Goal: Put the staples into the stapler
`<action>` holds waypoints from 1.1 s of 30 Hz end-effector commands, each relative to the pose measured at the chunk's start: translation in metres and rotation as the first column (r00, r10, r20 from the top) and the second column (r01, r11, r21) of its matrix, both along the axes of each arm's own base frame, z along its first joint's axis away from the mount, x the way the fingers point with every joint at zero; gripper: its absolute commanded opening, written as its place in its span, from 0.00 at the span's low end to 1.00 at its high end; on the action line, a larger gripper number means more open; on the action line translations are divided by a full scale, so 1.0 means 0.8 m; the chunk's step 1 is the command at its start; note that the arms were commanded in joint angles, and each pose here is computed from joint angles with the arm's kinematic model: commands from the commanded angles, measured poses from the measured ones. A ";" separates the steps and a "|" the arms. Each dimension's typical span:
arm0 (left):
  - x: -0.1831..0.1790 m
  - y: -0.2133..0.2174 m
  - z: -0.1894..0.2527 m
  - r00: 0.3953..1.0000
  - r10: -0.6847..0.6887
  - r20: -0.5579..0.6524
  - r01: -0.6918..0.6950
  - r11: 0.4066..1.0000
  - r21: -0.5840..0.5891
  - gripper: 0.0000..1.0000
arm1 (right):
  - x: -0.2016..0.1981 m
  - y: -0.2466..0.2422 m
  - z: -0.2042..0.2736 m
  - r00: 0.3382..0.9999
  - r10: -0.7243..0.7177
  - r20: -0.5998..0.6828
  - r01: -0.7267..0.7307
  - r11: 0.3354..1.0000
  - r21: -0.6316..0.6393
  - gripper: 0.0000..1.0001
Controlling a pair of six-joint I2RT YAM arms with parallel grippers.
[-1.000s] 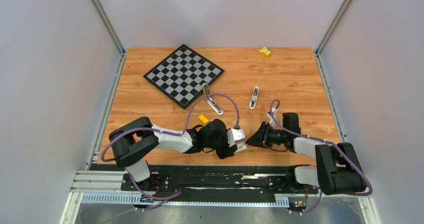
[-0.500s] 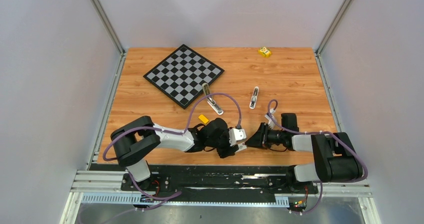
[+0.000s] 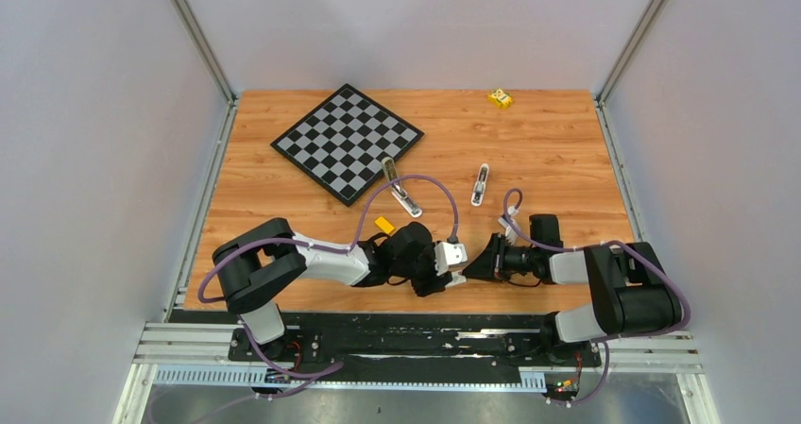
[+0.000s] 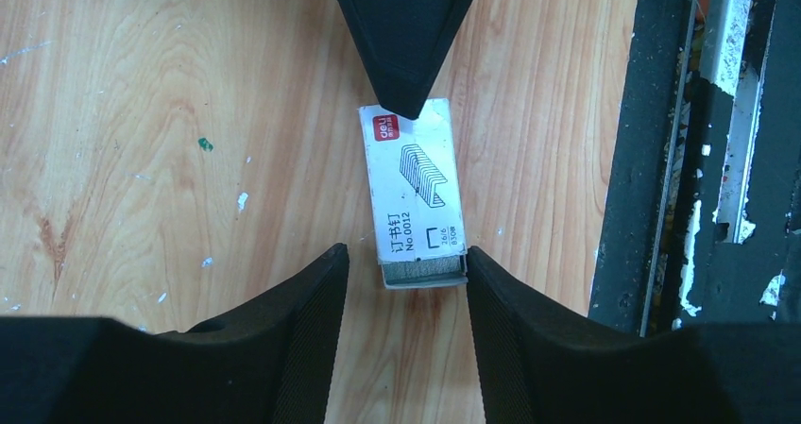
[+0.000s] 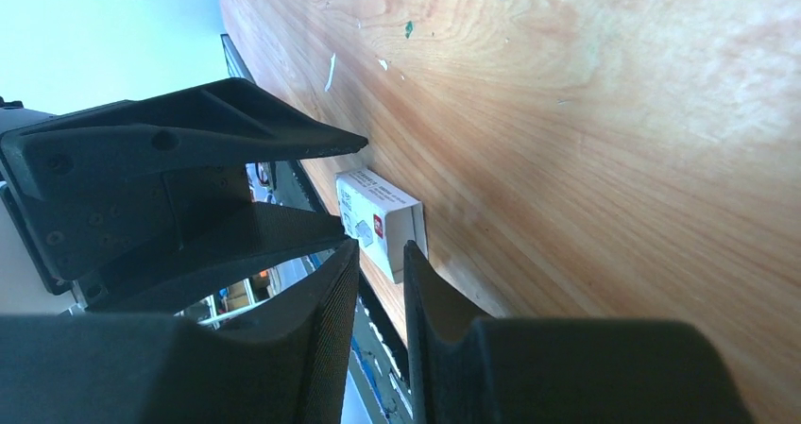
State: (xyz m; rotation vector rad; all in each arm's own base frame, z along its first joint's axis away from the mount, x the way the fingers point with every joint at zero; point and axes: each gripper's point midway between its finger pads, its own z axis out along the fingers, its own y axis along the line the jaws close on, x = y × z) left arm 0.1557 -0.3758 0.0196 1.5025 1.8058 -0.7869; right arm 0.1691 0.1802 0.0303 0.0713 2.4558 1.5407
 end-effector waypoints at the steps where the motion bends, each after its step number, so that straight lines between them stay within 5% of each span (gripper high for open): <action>1: -0.004 0.011 -0.018 1.000 -0.006 -0.031 0.008 0.999 0.050 0.50 | 0.004 0.007 0.008 0.999 0.033 0.035 -0.034 0.999 0.024 0.27; 13: -0.006 0.009 -0.020 0.999 -0.014 -0.037 0.016 0.999 0.051 0.44 | 0.005 0.010 0.007 0.999 0.040 0.027 -0.041 0.998 0.038 0.17; 19: -0.005 0.014 -0.024 0.999 -0.005 -0.034 0.007 0.998 0.064 0.42 | 0.006 0.009 0.009 0.999 0.035 0.039 -0.036 0.999 0.031 0.00; 33: -0.008 0.039 -0.028 0.999 0.046 -0.024 -0.043 0.995 0.091 0.39 | 0.007 0.005 0.013 0.997 0.039 0.060 -0.038 0.999 -0.013 0.00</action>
